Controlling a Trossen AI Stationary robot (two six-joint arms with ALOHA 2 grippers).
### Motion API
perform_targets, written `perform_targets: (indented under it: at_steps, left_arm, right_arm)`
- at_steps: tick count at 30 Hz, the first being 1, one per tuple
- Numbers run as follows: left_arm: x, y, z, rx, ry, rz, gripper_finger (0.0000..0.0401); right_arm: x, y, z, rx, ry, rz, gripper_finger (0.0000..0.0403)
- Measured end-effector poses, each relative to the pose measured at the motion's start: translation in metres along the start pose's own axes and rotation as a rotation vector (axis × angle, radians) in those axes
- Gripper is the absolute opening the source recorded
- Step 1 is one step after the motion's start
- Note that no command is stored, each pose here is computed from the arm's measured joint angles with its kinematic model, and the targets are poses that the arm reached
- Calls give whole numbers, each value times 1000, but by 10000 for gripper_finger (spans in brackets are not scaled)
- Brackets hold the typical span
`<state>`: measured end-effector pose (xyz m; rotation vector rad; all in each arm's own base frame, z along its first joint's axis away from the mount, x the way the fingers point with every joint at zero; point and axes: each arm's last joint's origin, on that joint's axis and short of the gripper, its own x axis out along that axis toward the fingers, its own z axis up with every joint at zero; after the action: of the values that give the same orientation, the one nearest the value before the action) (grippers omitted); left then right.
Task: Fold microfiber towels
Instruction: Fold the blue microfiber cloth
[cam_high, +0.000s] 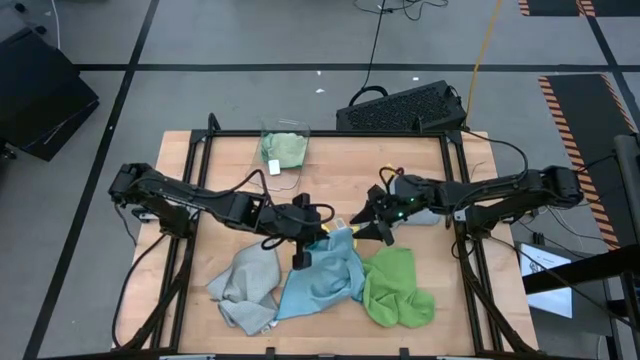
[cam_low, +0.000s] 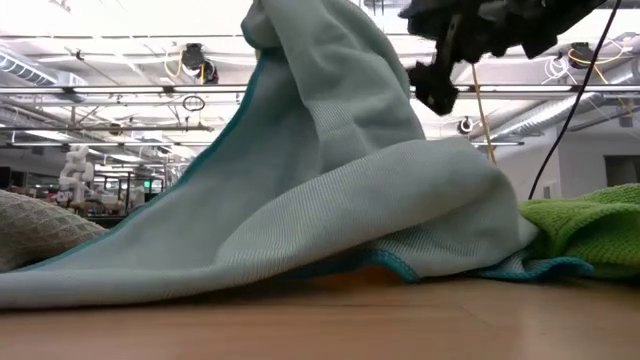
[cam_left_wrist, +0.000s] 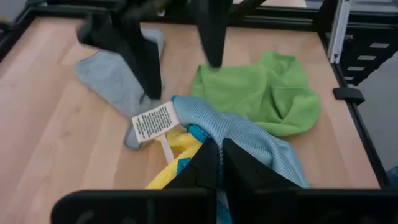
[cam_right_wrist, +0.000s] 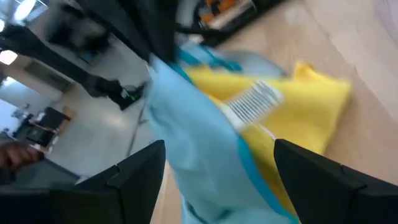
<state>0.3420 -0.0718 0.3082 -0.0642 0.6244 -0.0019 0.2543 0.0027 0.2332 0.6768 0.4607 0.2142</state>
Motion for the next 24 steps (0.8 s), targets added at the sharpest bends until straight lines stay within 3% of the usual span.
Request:
perform_targets:
  at_steps: [6,9,16,20,24]
  left_arm:
    - [0,2,3,-6,-29,1,6]
    - [0,2,3,-5,-25,1,12]
    - [0,3,-2,-39,22,10,7]
    - [0,4,-6,-72,70,22,24]
    - [0,4,-9,-122,92,31,43]
  right_arm:
    - [13,-11,-7,21,57,-36,289]
    - [19,-12,-6,-3,56,33,267]
    - [16,-7,-3,-7,33,67,111]
    - [10,-2,1,-40,7,85,20]
    - [4,4,4,-38,-16,98,12]
